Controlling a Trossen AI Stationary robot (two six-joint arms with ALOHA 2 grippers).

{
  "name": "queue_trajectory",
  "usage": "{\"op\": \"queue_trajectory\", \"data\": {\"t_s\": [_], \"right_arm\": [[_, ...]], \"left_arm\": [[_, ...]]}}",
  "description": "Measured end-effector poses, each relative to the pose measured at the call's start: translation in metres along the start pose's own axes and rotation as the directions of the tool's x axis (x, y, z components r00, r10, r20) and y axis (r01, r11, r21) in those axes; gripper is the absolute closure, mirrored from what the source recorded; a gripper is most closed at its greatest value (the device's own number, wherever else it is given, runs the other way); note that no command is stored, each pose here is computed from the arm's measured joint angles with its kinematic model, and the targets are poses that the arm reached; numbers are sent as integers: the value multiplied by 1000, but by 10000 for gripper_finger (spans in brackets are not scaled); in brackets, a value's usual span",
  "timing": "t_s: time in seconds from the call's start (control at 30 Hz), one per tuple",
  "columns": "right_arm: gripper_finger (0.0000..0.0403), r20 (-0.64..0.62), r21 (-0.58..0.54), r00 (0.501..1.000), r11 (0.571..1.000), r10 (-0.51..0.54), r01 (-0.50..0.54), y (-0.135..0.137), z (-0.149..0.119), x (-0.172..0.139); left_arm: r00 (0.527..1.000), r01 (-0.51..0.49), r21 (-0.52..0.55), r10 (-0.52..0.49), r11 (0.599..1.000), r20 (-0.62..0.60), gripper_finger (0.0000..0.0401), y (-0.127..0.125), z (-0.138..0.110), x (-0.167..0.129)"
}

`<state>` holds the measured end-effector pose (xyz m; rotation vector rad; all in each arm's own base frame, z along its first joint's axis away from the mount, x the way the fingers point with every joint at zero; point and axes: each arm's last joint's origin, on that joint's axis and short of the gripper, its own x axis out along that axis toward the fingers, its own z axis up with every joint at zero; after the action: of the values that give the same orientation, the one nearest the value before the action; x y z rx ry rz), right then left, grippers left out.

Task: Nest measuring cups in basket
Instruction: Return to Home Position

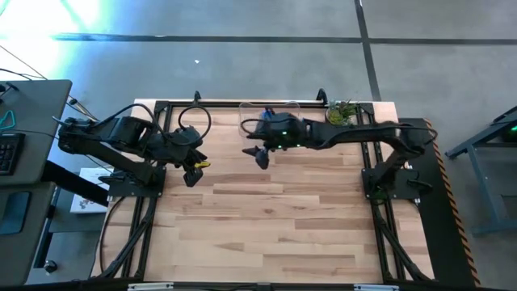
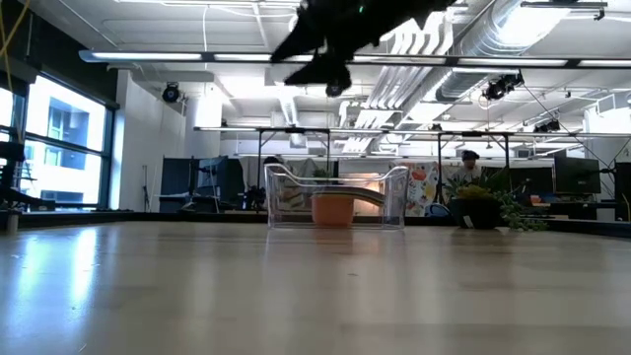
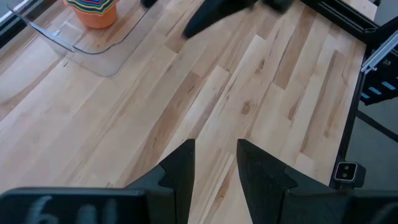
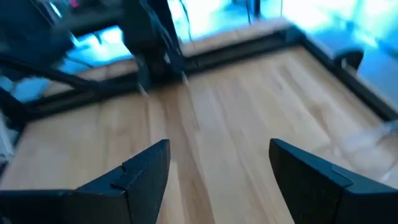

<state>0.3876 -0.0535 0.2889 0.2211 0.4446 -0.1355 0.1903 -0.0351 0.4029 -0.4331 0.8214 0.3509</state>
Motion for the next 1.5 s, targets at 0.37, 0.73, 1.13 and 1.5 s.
{"op": "queue_trajectory", "data": {"t_s": [0.37,0.73,1.13,1.5], "right_arm": [[137,305,-26,944,992,122,-120,7,-46,-78],[137,400,-65,906,990,138,-122,-13,-153,-175],[137,504,-33,856,993,115,-113,-28,-222,-201],[137,263,-86,963,996,60,-39,-33,-245,-194]], "left_arm": [[1000,5,-2,-5,1000,5,290,0,1,0],[1000,6,-3,-6,1000,7,290,-1,1,0],[1000,6,-3,-6,1000,7,290,-1,1,0],[1000,6,-3,-6,1000,7,290,-1,1,0]]}}
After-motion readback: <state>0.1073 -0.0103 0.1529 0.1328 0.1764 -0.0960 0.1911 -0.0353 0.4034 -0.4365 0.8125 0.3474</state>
